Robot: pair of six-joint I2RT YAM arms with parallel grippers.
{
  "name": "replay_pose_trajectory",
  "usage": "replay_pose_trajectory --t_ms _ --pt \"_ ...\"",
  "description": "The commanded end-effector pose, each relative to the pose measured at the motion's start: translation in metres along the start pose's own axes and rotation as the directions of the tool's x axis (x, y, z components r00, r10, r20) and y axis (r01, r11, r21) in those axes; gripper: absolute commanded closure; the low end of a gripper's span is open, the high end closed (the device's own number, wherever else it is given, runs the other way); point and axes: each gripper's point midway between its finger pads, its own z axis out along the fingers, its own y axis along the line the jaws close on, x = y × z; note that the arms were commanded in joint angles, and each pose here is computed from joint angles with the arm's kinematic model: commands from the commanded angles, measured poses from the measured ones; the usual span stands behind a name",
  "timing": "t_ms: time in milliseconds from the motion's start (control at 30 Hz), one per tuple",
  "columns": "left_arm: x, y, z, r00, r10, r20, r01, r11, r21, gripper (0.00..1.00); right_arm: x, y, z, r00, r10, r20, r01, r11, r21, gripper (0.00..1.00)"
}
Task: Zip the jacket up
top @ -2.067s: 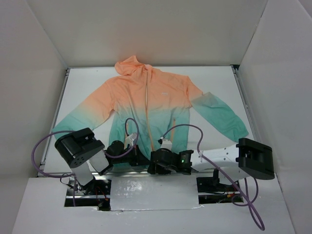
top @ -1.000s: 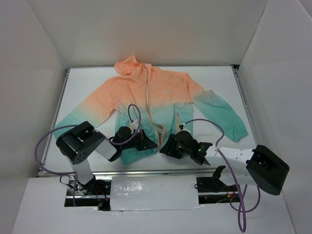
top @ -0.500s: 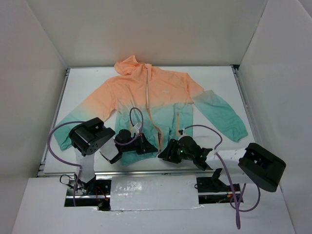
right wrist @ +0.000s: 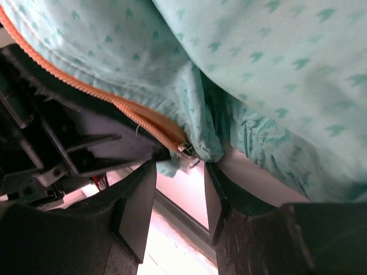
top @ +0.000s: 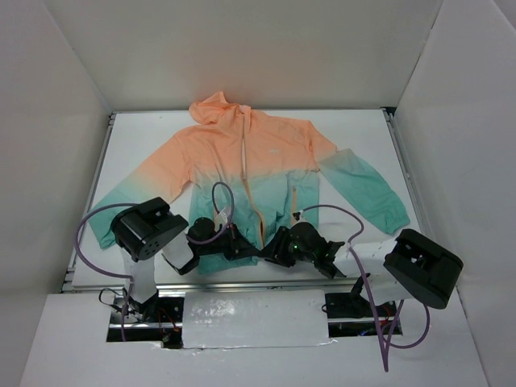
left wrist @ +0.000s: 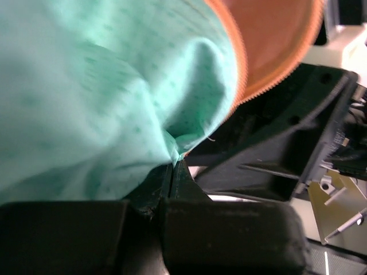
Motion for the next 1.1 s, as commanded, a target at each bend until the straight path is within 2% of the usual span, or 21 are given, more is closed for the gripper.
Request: replay_pose_trajectory --t_ms 0,233,400,667,800,1067 --pt "0.001 -0.035 -0.002 0.999 0.052 0.011 -0.053 0.992 0.113 1.0 -0.005 -0.013 0.003 0.999 -0.039 0.037 0.036 0.995 0.09 0.54" --pt "0.0 -0.044 -0.002 0.996 0.079 0.027 -0.082 0.991 0.106 1.0 -0.003 -0.017 -0.002 0.996 -0.072 0.055 0.065 0.99 0.124 0.59" --pt "0.001 -0.042 -0.002 0.997 0.072 0.03 -0.075 0.991 0.106 1.0 0.001 -0.023 -0.003 0.996 -0.079 0.045 0.073 0.99 0.123 0.7" --pt "0.003 -0.044 0.0 0.998 0.063 0.021 -0.065 0.99 0.126 1.0 0.002 -0.02 -0.003 0.983 -0.169 0.067 0.153 0.969 0.194 0.7" --pt "0.002 -0.041 0.0 0.997 0.071 0.022 -0.073 0.991 0.112 1.0 -0.007 -0.03 -0.008 0.965 -0.237 0.112 0.19 0.927 0.324 0.7" --pt "0.001 -0.034 0.002 0.997 0.08 0.021 -0.081 0.994 0.069 1.0 -0.006 -0.024 -0.016 0.905 -0.415 0.09 0.343 0.839 0.422 0.69"
